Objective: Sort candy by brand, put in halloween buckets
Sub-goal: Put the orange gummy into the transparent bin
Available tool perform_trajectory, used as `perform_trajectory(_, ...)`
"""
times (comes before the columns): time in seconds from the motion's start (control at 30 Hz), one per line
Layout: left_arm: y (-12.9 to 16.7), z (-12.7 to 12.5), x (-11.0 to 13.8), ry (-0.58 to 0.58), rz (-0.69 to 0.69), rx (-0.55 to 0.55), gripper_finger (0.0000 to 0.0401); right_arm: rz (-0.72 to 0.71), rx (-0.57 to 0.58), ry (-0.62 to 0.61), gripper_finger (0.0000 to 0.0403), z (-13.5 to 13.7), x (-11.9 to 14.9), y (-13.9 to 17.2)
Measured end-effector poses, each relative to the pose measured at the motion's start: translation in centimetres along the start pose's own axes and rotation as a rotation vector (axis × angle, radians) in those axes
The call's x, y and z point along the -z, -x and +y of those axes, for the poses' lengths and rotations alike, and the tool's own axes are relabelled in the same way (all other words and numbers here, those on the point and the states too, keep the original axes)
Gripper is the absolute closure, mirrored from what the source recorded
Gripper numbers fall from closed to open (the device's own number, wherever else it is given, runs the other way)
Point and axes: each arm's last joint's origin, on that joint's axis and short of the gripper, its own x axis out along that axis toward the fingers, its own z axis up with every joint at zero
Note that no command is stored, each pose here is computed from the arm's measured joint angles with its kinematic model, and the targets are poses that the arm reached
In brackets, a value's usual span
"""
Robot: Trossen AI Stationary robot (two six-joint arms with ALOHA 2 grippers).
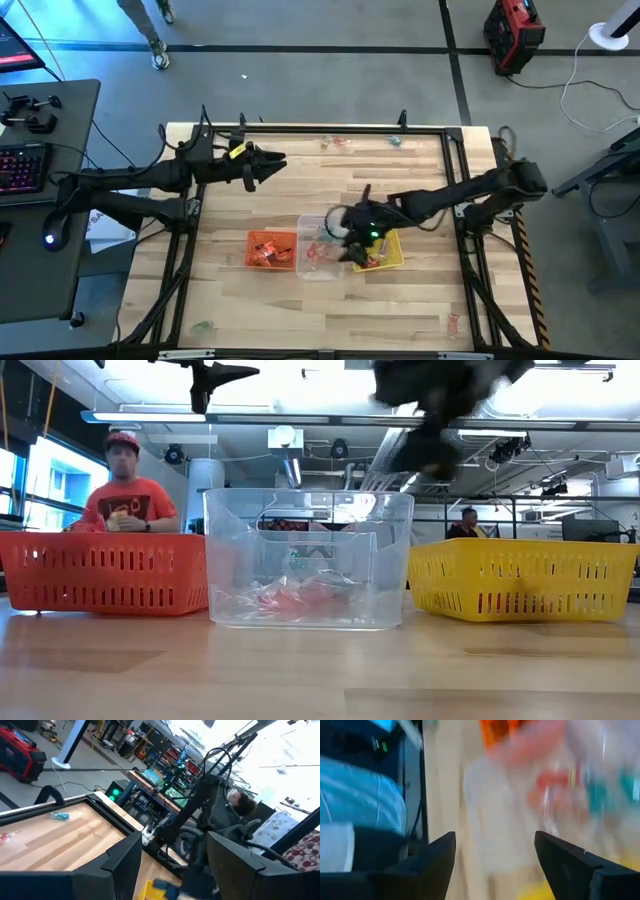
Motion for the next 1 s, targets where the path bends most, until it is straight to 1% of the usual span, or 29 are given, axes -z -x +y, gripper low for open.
perform_trajectory(0.1,0.0,0.0,0.0,-0.003,0.007,0.007,0.0192,0.141,0.058,-0.041,0.0142,1.4,2.5,2.5)
perform_trajectory(0.17,0.0,0.0,0.1,-0.017,0.018,0.002,0.0192,0.204,0.117,-0.088,0.0143,2.4,4.3,4.1)
perform_trajectory(0.2,0.0,0.1,0.2,-0.022,0.022,0.000,0.0192,0.235,0.147,-0.125,0.0143,2.9,5.3,4.8)
perform_trajectory(0.27,0.0,0.1,0.2,-0.030,0.026,-0.002,0.0192,0.309,0.211,-0.248,0.0143,3.5,7.4,5.6)
perform_trajectory(0.33,0.0,0.1,0.2,-0.041,0.027,0.000,0.0192,0.412,0.300,-0.422,0.0143,3.5,10.0,5.6)
perform_trajectory(0.4,0.0,0.1,0.2,-0.047,0.028,0.000,0.0192,0.501,0.350,-0.556,0.0144,3.5,12.7,5.1)
perform_trajectory(0.5,0.0,0.1,0.2,-0.052,0.028,0.000,0.0192,0.634,0.344,-0.711,0.0144,3.1,16.5,3.8)
perform_trajectory(0.6,0.0,0.1,0.2,-0.057,0.028,0.000,0.0192,0.762,0.354,-0.823,0.0144,2.1,19.5,3.1)
perform_trajectory(0.7,0.0,0.2,0.1,-0.057,0.026,-0.004,0.0192,0.843,0.421,-0.896,0.0144,1.0,21.4,3.0)
perform_trajectory(0.77,0.0,0.2,0.2,-0.057,0.026,-0.004,0.0192,0.873,0.442,-0.925,0.0144,0.6,22.2,3.0)
perform_trajectory(0.87,0.0,0.2,0.2,-0.057,0.026,-0.004,0.0192,0.891,0.453,-0.942,0.0144,0.4,22.7,3.0)
perform_trajectory(1.0,0.0,0.2,0.2,-0.057,0.026,-0.004,0.0192,0.917,0.425,-0.965,0.0144,0.4,23.4,2.9)
